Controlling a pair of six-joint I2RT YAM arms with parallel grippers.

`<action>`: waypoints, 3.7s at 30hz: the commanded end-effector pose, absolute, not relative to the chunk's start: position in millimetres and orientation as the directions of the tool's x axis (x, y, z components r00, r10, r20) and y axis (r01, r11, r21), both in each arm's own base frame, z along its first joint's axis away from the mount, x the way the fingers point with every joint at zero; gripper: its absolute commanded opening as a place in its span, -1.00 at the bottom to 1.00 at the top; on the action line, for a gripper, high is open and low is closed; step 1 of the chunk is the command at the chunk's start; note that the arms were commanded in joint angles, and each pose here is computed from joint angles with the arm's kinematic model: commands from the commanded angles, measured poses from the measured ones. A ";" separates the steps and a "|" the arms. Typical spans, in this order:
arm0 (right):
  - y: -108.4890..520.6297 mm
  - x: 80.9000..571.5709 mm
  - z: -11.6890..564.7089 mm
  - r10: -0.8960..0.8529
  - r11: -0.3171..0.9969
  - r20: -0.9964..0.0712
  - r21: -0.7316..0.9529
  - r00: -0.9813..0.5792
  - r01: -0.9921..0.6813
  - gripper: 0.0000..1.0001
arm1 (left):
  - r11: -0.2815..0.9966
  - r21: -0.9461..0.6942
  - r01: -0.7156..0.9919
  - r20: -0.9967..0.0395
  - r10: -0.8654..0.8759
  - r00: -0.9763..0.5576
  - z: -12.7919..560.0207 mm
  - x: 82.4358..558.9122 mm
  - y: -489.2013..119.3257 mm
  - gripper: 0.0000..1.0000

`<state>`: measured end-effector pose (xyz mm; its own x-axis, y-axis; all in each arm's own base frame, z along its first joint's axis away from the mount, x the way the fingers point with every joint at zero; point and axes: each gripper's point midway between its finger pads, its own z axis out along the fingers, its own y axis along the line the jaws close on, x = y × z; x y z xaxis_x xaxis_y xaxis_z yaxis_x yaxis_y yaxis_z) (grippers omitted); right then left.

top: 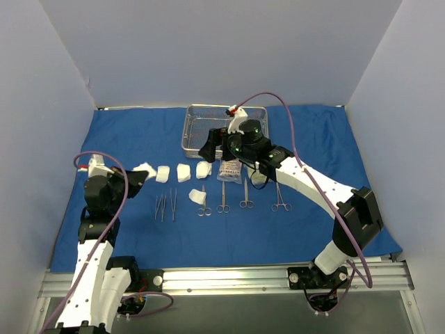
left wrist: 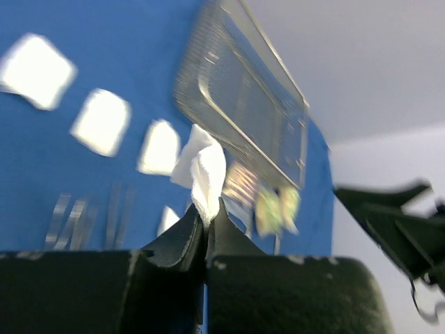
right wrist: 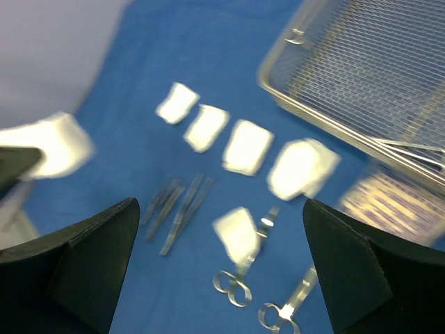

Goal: Open and lay out the surgical kit
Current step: Place the medical item in the surgical kit, then pick up the medical item from the surgical kit.

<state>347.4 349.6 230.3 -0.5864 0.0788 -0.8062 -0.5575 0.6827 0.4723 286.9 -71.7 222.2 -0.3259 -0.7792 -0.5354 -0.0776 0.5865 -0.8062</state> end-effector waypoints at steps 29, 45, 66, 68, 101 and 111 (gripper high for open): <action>354.6 321.6 162.0 -0.219 0.707 -0.767 0.301 -0.603 -0.640 0.99 | 0.434 -0.874 -0.220 -0.441 -0.897 -0.021 146.7 450.0 96.8 -0.95; 364.1 318.1 150.0 -0.240 0.691 -0.752 0.312 -0.613 -0.653 0.99 | 0.456 -0.765 -0.454 -0.464 -0.880 -0.101 68.0 431.6 92.9 -0.95; 365.0 305.6 111.9 -0.361 0.752 -0.681 0.191 -0.637 -0.631 0.99 | 0.338 -0.648 -0.682 -0.420 -0.906 -0.051 41.2 375.3 102.5 0.21; 366.2 305.5 108.1 -0.365 0.757 -0.677 0.184 -0.639 -0.627 0.97 | 0.349 -0.631 -0.693 -0.423 -0.903 -0.070 41.5 373.2 102.2 0.47; 385.3 301.1 35.6 -0.338 0.812 -0.575 0.222 -0.745 -0.540 -0.37 | 0.536 -0.628 -0.564 -0.458 -0.841 -0.288 143.6 341.3 6.7 0.87; 389.7 302.2 43.9 -0.317 0.806 -0.592 0.243 -0.741 -0.540 -1.00 | 0.557 -0.626 -0.546 -0.479 -0.827 -0.294 152.2 337.1 4.3 0.87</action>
<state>296.3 377.9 26.7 -0.7554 -0.3445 -0.5574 -0.5345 0.8161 0.2200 331.8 1.4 133.1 -0.3077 -0.8440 -0.4392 -0.5765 0.5327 -0.6196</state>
